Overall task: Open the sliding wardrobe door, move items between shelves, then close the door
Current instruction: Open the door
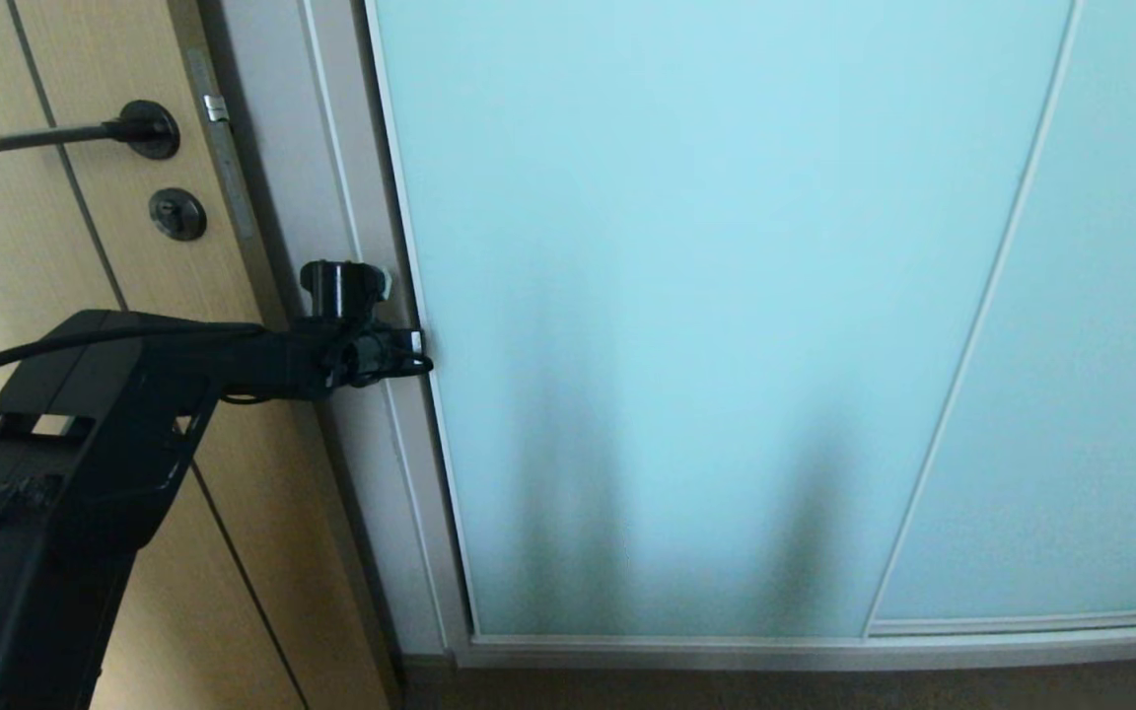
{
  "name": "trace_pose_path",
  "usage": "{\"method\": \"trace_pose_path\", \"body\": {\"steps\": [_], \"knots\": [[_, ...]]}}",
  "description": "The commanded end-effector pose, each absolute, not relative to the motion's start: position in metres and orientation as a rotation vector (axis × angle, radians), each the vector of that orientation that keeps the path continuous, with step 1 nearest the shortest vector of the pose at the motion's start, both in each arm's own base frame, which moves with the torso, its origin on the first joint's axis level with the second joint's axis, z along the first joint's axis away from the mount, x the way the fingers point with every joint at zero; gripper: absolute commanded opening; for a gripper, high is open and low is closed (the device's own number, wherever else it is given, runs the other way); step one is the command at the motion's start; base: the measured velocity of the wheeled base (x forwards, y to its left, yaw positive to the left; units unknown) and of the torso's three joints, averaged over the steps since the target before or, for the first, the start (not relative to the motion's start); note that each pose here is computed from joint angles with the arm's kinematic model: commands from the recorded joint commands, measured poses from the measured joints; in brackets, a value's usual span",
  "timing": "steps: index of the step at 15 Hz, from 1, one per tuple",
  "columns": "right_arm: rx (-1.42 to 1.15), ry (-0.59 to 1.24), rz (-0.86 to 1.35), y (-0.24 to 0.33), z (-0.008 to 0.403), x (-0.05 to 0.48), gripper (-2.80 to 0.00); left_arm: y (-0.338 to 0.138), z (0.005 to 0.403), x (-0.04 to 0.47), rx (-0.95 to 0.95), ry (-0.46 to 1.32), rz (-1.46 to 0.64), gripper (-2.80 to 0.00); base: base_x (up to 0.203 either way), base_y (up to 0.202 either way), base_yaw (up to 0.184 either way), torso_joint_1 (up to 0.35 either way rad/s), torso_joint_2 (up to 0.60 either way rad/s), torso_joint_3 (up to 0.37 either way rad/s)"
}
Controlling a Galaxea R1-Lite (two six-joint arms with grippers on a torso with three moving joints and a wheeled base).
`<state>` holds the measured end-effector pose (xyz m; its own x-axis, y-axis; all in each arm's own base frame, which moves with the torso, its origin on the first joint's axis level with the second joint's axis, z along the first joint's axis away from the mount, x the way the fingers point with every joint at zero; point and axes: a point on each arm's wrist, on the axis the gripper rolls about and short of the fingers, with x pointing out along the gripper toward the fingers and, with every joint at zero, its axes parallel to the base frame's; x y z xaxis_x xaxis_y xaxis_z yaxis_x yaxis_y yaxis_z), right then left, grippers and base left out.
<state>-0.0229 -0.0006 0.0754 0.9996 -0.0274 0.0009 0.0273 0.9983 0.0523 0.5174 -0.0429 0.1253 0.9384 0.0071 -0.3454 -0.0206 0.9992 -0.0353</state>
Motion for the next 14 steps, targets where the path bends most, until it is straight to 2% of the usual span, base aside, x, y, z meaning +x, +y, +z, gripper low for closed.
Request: {"method": "trace_pose_path", "body": {"steps": [1,6,9,14], "knots": [[0.052,-0.001,-0.028,-0.001,0.075,-0.023,-2.8,-0.05,0.12,0.517,-0.036,0.363,-0.002,-2.8,0.0,0.0,0.0,0.0,0.0,0.0],[0.052,0.001,-0.028,-0.001,0.075,-0.023,-2.8,-0.049,0.133,0.497,-0.048,0.386,-0.001,-2.8,0.0,0.0,0.0,0.0,0.0,0.0],[0.052,0.001,-0.028,-0.001,0.075,-0.023,-2.8,-0.047,0.154,0.489,-0.068,0.311,0.001,-2.8,0.0,0.0,0.0,0.0,0.0,0.0],[0.052,0.0,-0.026,-0.001,0.075,-0.023,-2.8,-0.047,0.152,0.494,-0.063,0.308,0.002,-2.8,0.0,0.0,0.0,0.0,0.0,0.0]]}}
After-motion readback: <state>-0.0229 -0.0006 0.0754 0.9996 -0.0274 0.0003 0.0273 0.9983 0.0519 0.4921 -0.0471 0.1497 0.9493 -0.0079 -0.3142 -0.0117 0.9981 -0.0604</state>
